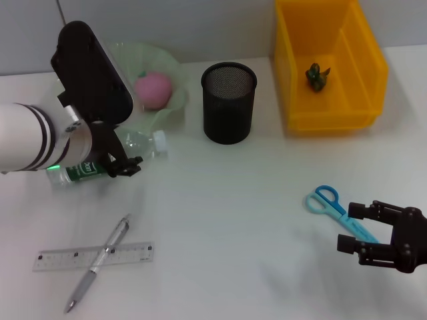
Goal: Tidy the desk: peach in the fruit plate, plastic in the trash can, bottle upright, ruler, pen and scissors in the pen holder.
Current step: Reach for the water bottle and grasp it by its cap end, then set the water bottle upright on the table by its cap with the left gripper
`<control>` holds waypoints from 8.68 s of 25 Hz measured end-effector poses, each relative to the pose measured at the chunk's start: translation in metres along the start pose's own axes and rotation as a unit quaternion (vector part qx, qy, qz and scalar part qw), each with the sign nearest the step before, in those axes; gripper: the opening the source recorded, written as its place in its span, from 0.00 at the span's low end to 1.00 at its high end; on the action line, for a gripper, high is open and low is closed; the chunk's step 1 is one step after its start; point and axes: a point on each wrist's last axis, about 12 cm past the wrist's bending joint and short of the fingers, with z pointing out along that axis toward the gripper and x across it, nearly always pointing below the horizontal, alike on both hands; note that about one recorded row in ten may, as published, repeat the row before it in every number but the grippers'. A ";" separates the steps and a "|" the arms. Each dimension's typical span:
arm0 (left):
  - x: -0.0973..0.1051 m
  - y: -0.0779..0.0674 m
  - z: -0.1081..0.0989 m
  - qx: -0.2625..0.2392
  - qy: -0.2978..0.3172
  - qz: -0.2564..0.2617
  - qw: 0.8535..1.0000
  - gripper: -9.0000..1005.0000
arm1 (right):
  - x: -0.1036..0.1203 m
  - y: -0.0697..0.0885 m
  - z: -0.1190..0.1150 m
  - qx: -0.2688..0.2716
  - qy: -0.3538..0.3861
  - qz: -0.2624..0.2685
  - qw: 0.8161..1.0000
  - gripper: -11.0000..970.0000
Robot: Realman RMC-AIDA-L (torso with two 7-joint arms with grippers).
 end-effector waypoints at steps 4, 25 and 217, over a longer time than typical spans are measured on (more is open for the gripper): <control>0.001 0.001 0.008 0.004 0.010 0.001 1.000 0.75 | 0.001 0.000 0.000 0.001 0.003 0.001 1.000 0.87; -0.003 -0.010 -0.021 0.016 0.012 0.017 1.000 0.75 | 0.000 0.001 -0.001 -0.005 0.002 0.004 1.000 0.87; 0.033 0.014 -0.033 0.051 -0.268 -0.176 0.946 0.50 | -0.016 0.000 0.014 -0.046 0.024 0.021 0.998 0.87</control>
